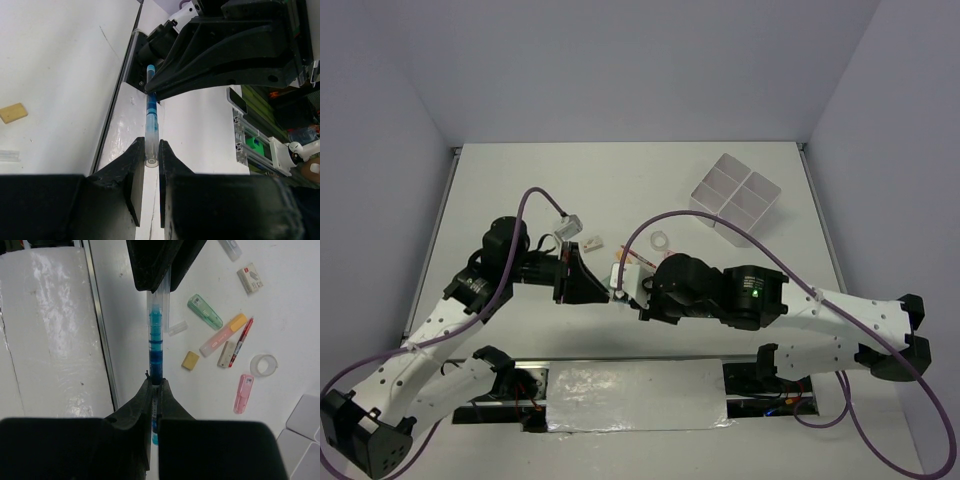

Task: Sort the stationery into containers
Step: Close the pen cap on the pen.

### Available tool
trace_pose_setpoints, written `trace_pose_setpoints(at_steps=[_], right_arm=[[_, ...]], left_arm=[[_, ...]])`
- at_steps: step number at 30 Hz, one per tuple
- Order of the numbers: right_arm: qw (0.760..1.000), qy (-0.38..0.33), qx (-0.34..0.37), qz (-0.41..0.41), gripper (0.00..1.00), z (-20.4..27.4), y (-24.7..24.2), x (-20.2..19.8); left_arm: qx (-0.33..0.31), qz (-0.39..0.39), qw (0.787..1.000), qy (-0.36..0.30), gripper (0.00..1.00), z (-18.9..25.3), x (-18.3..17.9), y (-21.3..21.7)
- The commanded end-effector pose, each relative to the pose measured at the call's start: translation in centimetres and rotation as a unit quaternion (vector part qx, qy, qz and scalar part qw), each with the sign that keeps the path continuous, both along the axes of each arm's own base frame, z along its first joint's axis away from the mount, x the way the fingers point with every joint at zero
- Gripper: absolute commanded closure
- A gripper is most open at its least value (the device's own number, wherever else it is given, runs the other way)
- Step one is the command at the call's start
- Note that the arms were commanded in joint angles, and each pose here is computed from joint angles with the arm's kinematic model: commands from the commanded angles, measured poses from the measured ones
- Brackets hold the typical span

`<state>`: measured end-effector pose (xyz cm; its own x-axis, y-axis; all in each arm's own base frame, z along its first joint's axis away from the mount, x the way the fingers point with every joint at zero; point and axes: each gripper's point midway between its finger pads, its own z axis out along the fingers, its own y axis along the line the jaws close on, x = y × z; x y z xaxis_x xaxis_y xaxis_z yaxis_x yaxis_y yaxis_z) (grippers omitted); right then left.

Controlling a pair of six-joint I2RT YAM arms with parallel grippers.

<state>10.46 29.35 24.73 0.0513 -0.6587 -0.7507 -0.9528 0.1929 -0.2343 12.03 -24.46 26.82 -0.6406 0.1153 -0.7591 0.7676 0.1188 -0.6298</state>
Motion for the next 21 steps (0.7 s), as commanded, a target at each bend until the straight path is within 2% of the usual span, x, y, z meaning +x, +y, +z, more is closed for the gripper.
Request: trace_pose_setpoints(at_steps=[1,14,21], right_arm=[[0.997,-0.019,0.070,0.027,1.00,3.9,2.8,-0.1],[0.996,-0.037,0.081,0.013,1.00,3.9,2.5,0.6],[0.989,-0.038,0.135,0.039,1.00,6.2,2.0,-0.6]], left_arm=[[-0.023,-0.024,0.999,-0.017,1.00,1.0,-0.8,-0.6],[-0.015,0.004,1.000,-0.014,1.00,0.6,0.1,-0.9],[-0.024,0.006,1.000,-0.015,1.00,1.1,0.1,-0.9]])
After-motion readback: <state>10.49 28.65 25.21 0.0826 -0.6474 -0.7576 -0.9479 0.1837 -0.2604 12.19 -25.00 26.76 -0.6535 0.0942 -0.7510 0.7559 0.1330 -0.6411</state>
